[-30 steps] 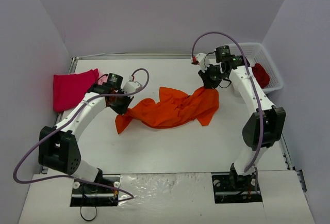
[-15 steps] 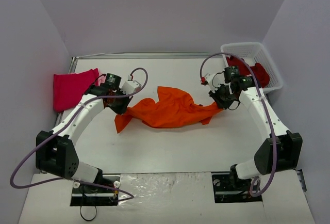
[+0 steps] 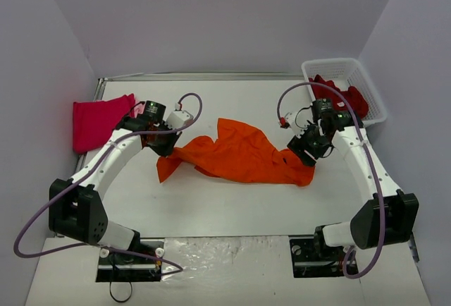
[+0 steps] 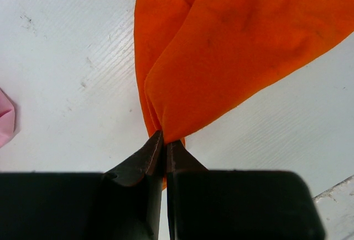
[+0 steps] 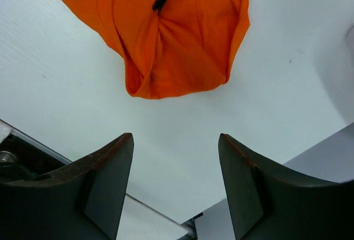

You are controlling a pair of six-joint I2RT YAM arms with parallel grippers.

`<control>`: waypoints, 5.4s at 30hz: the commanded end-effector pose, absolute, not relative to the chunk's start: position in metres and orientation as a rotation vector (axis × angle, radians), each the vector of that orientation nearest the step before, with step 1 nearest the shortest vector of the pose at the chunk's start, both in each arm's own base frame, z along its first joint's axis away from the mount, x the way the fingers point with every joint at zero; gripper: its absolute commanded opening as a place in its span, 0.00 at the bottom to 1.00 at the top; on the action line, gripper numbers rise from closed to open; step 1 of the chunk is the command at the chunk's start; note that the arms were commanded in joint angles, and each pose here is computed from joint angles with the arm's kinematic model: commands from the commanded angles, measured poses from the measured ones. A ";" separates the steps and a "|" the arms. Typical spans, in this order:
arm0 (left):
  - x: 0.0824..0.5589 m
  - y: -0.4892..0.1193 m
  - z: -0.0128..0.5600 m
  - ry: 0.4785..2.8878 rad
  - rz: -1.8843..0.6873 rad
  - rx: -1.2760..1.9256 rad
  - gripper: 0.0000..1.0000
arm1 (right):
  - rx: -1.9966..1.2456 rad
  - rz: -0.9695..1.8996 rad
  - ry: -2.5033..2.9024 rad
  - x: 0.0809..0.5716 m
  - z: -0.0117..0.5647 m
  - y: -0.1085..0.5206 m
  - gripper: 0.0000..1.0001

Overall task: Fold and stack the t-shirts
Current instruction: Flatten out the tshirt

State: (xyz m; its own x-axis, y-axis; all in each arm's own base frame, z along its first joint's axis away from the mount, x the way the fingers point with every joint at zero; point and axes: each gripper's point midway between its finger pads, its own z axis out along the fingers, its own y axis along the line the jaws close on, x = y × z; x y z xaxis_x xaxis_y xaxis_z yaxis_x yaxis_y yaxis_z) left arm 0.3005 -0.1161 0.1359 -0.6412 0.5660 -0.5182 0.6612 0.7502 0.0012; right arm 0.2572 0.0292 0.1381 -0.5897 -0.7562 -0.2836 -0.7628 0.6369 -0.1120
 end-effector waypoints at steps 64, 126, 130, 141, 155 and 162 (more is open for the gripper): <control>0.300 -0.110 0.143 2.429 -0.290 0.880 0.02 | -1.288 0.885 2.525 0.364 0.098 0.133 0.00; 0.294 -0.113 0.137 2.441 -0.331 0.901 0.02 | -1.232 0.870 2.698 0.348 0.044 0.120 0.31; 0.294 -0.113 0.137 2.444 -0.336 0.901 0.02 | -1.246 0.883 2.699 0.341 0.045 0.119 0.24; 0.294 -0.114 0.137 2.440 -0.338 0.901 0.02 | -1.248 0.825 2.654 0.348 0.065 0.116 0.00; 0.308 -0.113 0.161 2.418 -0.297 0.893 0.02 | -1.126 0.553 2.466 0.392 0.165 0.109 0.00; 0.318 -0.106 0.176 2.395 -0.227 0.882 0.02 | -1.106 0.442 2.422 0.393 0.192 0.098 0.00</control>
State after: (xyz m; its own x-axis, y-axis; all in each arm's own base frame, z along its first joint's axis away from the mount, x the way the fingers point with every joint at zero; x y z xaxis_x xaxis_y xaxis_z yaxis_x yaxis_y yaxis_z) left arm 0.3107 -0.1146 0.1546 -0.6376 0.5364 -0.5529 0.6535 0.7567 -0.0196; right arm 0.4015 0.1108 0.1684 -0.5756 -0.6343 -0.5161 -0.7894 0.5957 0.1483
